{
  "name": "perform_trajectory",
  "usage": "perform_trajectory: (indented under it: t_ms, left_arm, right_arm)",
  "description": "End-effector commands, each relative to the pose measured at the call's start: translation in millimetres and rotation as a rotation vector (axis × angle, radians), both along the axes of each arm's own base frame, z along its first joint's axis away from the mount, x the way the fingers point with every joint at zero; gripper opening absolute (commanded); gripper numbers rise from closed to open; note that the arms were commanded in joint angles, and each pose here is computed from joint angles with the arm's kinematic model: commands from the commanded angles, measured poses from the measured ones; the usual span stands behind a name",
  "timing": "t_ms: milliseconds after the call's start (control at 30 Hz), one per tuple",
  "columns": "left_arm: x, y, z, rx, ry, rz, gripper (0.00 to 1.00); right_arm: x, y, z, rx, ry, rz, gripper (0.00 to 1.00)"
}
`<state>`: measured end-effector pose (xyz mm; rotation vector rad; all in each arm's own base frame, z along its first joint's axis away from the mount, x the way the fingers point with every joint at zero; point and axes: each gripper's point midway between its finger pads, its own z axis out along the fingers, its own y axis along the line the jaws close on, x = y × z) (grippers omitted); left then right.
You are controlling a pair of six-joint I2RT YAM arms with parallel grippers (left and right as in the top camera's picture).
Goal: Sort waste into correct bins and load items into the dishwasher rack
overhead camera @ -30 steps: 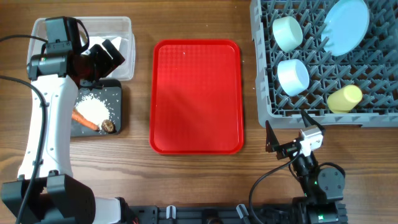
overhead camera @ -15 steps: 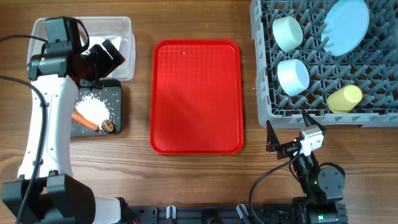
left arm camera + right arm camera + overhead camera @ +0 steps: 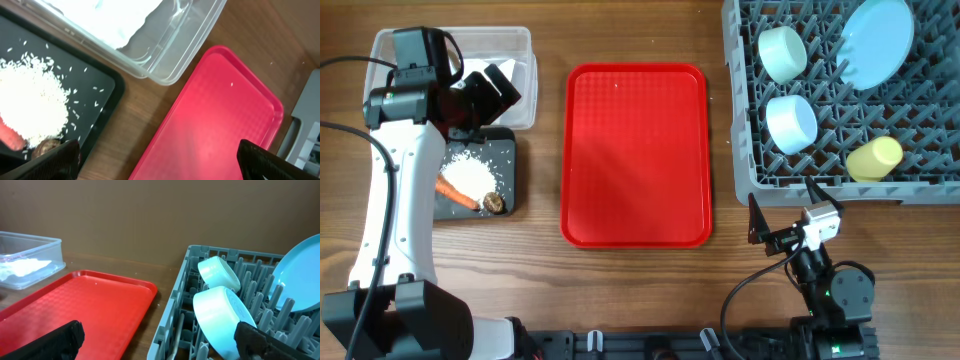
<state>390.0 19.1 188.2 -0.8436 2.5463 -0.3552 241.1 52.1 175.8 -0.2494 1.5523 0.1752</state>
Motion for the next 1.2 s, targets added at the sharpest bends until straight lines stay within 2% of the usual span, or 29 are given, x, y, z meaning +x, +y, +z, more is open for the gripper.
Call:
perform_trajectory:
  t_ms: [0, 100, 233, 367, 533, 800, 967, 1167]
  left_arm:
    - [-11, 0, 19, 0.016, -0.023, 0.005, 1.00]
    - [-15, 0, 54, 0.062, -0.135, 0.010, 1.00]
    - [-22, 4, 103, 0.219, -0.317, -0.031, 1.00]
    - [-46, 0, 120, 0.285, -0.439, -0.090, 1.00]
    - [-72, -1, 97, 0.298, -0.574, -0.072, 1.00]
    - [-102, -19, 28, 0.265, -0.882, -0.106, 1.00]
    - [-120, -24, -6, 0.261, -0.947, -0.117, 1.00]
    - [-129, -26, -16, 0.263, -0.984, -0.118, 1.00]
  right_arm:
    - [0, -5, 3, -0.004, -0.015, -0.026, 1.00]
    - [0, -5, 3, -0.004, -0.015, -0.026, 1.00]
    - [0, -5, 3, -0.004, -0.015, -0.026, 1.00]
    - [0, -5, 3, -0.004, -0.015, -0.026, 1.00]
    - [0, -5, 3, -0.004, -0.015, -0.026, 1.00]
    - [0, -5, 3, -0.004, -0.015, -0.025, 1.00]
    - [0, -5, 3, -0.004, -0.015, -0.026, 1.00]
    - [0, -5, 3, -0.004, -0.015, -0.026, 1.00]
